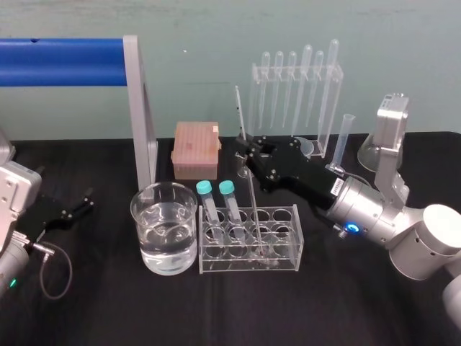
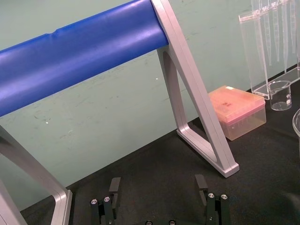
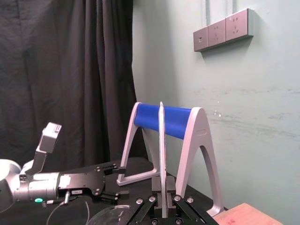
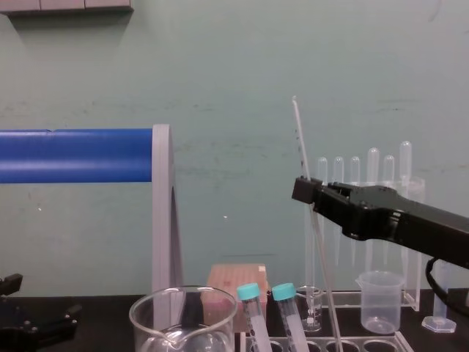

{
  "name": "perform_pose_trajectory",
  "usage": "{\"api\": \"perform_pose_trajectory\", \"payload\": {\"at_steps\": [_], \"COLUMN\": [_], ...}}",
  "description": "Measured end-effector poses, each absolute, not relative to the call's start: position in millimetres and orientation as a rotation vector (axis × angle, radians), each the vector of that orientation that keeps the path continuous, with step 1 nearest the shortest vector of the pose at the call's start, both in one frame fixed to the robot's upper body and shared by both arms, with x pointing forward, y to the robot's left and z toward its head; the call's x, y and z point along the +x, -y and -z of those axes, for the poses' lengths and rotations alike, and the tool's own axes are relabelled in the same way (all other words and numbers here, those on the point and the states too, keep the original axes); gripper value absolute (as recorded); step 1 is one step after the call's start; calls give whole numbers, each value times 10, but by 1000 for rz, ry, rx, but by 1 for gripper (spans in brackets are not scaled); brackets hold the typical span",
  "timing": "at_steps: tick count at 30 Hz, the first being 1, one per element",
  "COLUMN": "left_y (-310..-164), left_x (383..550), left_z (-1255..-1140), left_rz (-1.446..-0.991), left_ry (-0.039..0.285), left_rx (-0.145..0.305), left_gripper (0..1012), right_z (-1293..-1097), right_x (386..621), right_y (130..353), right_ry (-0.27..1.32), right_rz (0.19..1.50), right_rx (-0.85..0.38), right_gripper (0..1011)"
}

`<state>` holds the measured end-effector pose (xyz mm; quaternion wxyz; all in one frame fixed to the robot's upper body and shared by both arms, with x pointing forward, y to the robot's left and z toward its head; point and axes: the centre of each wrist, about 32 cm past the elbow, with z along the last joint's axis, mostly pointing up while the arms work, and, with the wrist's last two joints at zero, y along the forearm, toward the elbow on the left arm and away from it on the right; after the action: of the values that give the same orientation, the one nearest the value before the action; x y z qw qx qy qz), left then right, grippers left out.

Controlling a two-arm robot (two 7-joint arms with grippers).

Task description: Hold the thermometer with one hand and immerse one end into the beaker, then reinsert it into the test tube rack.

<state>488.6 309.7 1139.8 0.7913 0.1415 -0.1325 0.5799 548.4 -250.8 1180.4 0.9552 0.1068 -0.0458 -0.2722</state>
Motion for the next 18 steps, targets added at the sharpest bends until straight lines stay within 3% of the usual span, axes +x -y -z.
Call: {"api": "perform_pose_trajectory", "payload": {"at_steps": [18], "left_y": [-3097], "left_x": [4886], "left_z": [-11398], "left_rz": [-1248], "left_ry": [285], "left_rx": [304], "left_gripper": [1008], "right_z": [-11805], "right_x": [5530], "right_y": [2470], "right_ry": [132], "right_rz": [520], "right_rx": [173], "right_gripper": [55]}}
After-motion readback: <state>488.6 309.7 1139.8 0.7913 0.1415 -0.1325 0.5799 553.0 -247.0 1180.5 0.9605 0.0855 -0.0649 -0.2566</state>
